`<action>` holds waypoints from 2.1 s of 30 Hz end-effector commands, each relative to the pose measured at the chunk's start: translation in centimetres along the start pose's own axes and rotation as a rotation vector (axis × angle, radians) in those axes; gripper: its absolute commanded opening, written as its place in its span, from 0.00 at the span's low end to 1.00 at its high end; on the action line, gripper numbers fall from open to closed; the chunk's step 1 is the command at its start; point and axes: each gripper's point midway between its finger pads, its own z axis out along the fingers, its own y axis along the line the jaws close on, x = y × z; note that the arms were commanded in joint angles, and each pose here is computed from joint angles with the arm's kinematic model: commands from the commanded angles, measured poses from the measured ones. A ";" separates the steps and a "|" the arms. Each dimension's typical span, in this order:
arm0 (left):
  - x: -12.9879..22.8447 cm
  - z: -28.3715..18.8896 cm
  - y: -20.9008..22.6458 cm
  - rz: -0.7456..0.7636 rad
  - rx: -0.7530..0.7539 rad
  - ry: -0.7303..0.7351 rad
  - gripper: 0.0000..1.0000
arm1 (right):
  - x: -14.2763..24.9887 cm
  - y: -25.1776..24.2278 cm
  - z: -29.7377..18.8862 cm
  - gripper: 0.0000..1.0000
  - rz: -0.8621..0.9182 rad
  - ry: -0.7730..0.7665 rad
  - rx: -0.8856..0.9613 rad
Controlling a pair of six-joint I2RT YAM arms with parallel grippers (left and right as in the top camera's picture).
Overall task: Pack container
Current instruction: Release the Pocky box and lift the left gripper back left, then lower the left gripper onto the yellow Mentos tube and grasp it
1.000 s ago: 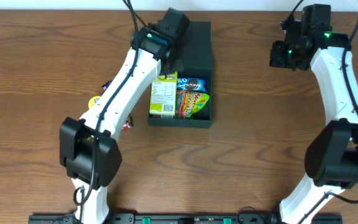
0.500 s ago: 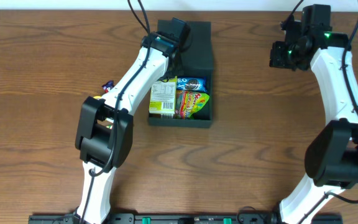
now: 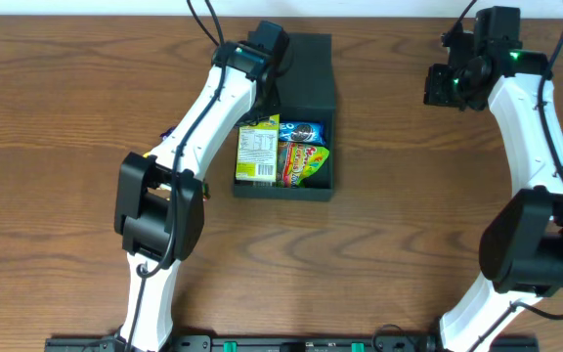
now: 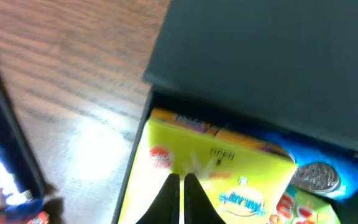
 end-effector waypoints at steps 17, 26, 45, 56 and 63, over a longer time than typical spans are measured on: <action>-3.7 -9.4 16.5 -0.387 -0.090 -0.032 0.06 | -0.3 -0.1 0.1 0.02 -0.004 -0.009 -0.003; -0.4 -5.5 22.9 -0.479 -0.208 0.125 0.06 | -0.1 -0.2 0.2 0.01 -0.003 -0.004 -0.004; 0.9 -4.4 20.7 -0.413 -0.215 0.147 0.66 | -0.7 0.5 0.4 0.02 -0.023 -0.030 -0.010; 5.5 -1.2 22.0 -0.237 -0.312 0.281 0.97 | -1.2 0.5 0.4 0.01 -0.026 -0.048 -0.010; 6.0 0.6 21.0 -0.285 -0.253 0.288 0.95 | -1.2 0.6 0.4 0.02 -0.026 -0.048 -0.010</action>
